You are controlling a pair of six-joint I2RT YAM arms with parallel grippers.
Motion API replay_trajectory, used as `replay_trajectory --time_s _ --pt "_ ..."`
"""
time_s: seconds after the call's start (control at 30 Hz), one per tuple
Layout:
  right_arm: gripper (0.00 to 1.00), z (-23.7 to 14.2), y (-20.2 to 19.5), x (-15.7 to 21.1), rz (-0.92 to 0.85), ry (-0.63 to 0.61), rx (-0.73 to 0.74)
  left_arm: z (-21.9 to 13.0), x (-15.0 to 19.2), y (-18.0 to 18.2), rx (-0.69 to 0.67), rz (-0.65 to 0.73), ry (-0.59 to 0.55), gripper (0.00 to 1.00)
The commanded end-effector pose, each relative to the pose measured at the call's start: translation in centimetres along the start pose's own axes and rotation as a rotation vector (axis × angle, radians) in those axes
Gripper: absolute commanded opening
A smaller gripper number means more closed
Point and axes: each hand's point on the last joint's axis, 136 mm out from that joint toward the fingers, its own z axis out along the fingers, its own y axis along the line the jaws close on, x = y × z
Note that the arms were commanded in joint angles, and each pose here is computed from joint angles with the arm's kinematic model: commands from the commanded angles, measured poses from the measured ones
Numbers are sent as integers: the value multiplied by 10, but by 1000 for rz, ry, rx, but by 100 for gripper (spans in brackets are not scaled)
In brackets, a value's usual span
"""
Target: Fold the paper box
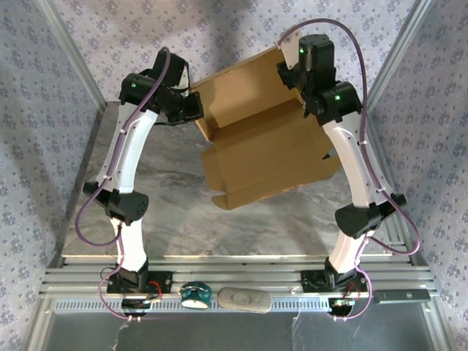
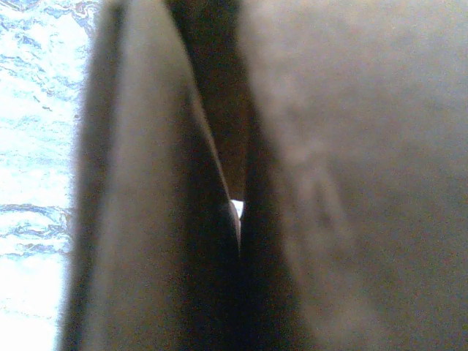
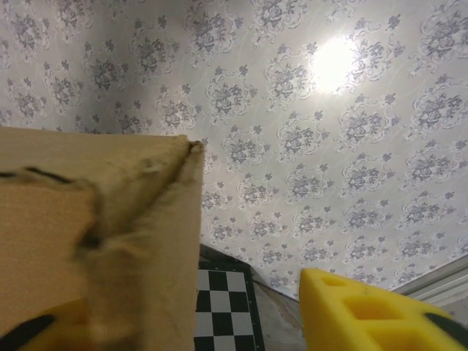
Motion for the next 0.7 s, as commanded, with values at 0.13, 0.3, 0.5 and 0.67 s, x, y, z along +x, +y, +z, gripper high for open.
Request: replay_trajectory --time_s 0.13,0.3,0.5,0.67 --pt "0 6 -8 -10 11 -12 52 -16 4 -4 16 24 -11 0" --pt "0 3 -5 -9 5 -13 43 -17 3 -4 12 25 -16 0" --pt "52 -15 3 -2 71 -18 -71 -14 2 -3 8 12 -14 0" --pt "63 -36 0 15 111 -35 -80 -12 1 -3 12 7 -12 0"
